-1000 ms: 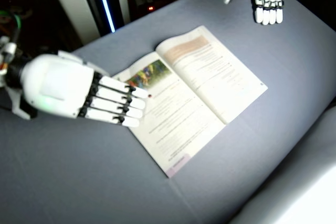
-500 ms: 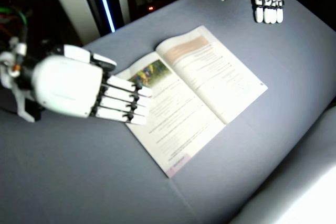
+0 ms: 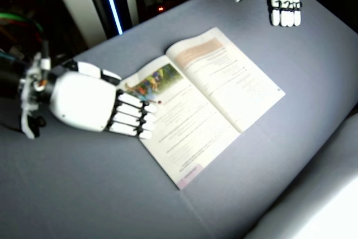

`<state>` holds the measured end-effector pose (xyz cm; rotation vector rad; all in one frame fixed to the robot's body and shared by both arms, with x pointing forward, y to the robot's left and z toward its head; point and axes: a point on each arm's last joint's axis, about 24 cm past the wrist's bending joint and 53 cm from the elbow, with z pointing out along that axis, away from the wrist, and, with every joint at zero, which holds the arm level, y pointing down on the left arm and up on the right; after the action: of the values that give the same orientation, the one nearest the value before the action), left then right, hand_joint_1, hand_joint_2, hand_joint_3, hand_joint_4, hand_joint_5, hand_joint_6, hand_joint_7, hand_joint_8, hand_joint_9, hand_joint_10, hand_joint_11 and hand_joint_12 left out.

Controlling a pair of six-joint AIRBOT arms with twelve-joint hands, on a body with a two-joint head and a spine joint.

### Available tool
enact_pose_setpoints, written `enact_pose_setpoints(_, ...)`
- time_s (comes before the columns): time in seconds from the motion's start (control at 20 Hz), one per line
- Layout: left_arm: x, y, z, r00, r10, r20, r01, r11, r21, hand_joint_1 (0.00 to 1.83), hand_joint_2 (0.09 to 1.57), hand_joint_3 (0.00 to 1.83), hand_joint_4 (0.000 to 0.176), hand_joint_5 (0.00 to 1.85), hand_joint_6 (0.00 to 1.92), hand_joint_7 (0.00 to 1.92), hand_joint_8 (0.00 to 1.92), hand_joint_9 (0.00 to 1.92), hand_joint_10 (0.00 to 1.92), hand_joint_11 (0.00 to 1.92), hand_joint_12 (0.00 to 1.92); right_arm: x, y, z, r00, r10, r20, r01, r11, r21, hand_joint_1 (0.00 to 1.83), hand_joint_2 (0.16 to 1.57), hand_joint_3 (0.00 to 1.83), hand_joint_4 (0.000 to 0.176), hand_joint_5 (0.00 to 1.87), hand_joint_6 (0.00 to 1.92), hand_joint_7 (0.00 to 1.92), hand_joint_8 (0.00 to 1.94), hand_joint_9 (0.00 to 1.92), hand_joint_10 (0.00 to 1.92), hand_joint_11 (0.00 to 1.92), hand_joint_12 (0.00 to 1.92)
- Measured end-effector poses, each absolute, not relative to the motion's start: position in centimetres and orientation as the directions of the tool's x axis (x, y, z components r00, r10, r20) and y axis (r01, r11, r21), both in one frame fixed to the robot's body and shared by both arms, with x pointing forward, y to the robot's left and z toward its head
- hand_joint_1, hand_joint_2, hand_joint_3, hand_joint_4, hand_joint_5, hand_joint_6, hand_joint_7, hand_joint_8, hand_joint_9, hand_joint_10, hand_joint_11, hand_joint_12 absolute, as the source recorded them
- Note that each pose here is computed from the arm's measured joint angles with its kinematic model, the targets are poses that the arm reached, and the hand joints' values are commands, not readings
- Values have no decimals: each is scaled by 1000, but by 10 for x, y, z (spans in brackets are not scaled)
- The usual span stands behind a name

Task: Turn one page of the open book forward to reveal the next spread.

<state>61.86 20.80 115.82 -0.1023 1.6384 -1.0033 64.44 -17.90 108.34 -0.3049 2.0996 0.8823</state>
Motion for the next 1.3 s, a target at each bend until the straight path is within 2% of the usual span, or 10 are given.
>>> enact_pose_setpoints(0.45, 619, 207, 1156, -347, -553, -757, 426, 627, -653, 0, 1256, 2, 0, 19, 0, 0, 0, 0, 0, 0, 0, 648, -176, 1065, -672, 73, -737, -464, 734, 496, 0, 1246, 0, 0, 120, 7, 96, 7, 29, 5, 4, 2)
enact_pose_setpoints(0.55, 619, 206, 1156, -349, -552, -757, 427, 626, -653, 0, 1258, 3, 0, 17, 0, 0, 0, 0, 0, 0, 0, 649, -168, 1068, -668, 72, -741, -478, 722, 501, 0, 1198, 0, 0, 120, 6, 93, 5, 36, 7, 9, 4)
enact_pose_setpoints(0.8, 619, 207, 1157, -347, -555, -756, 428, 624, -654, 0, 1262, 4, 0, 22, 2, 0, 0, 0, 0, 0, 0, 646, -128, 1076, -655, 56, -754, -543, 658, 521, 0, 1190, 0, 0, 153, 12, 105, 5, 43, 6, 15, 6)
enact_pose_setpoints(1.15, 620, 207, 1158, -345, -563, -751, 428, 617, -660, 0, 1252, 0, 0, 14, 0, 0, 0, 0, 0, 0, 0, 652, -73, 1093, -655, 112, -747, -586, 550, 596, 0, 1191, 0, 0, 62, 0, 63, 0, 7, 0, 0, 0)
enact_pose_setpoints(1.3, 620, 207, 1160, -340, -567, -750, 436, 612, -660, 0, 1260, 2, 0, 21, 4, 1, 0, 0, 0, 0, 0, 650, -47, 1111, -634, 125, -763, -630, 490, 603, 0, 1228, 10, 0, 68, 4, 69, 3, 1, 0, 0, 0)
